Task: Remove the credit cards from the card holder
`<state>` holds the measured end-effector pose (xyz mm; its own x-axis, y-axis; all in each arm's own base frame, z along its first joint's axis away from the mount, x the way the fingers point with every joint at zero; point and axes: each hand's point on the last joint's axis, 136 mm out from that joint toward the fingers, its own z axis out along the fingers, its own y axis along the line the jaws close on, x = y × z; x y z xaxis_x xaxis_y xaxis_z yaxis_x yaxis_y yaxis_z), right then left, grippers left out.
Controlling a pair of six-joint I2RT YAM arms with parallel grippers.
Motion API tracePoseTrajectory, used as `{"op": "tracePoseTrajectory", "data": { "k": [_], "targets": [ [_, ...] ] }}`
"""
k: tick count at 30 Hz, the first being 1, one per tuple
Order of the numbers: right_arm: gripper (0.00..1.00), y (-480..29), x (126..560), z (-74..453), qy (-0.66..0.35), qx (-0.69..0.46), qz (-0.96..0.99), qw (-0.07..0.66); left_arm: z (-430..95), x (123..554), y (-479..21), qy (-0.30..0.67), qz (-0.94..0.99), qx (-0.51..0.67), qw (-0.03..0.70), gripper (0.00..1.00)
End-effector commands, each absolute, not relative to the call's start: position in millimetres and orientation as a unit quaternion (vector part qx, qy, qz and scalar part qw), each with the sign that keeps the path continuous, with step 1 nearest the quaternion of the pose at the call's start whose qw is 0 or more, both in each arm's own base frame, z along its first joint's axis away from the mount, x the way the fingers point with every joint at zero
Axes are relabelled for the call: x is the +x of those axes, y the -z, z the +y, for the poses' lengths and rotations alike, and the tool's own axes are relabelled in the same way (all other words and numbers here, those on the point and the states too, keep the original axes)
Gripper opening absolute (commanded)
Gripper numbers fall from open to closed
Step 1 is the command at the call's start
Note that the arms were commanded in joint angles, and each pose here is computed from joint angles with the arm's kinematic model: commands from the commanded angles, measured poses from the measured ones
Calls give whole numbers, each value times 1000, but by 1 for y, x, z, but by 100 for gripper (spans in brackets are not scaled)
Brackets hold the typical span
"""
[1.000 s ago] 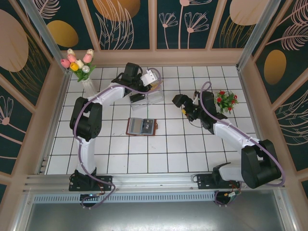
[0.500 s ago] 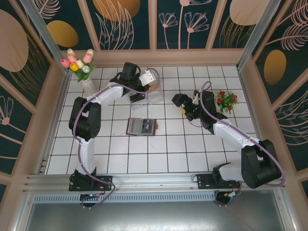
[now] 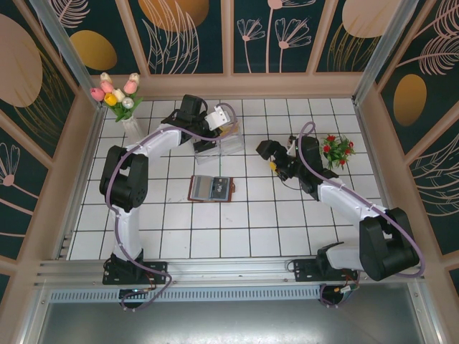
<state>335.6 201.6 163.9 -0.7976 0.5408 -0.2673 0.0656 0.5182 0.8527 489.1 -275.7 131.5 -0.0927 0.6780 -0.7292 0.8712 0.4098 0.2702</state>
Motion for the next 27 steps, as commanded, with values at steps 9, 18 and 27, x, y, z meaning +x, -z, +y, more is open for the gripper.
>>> {"op": "tracePoseTrajectory", "data": {
  "k": [9, 18, 27],
  "targets": [
    [99, -166, 332, 205, -466, 177, 827, 259, -274, 506, -137, 97, 722, 541, 421, 0],
    [99, -164, 332, 205, -465, 179, 828, 257, -272, 505, -128, 100, 723, 549, 408, 0],
    [99, -163, 332, 206, -465, 179, 829, 256, -266, 507, -117, 100, 733, 544, 395, 0]
  ]
}}
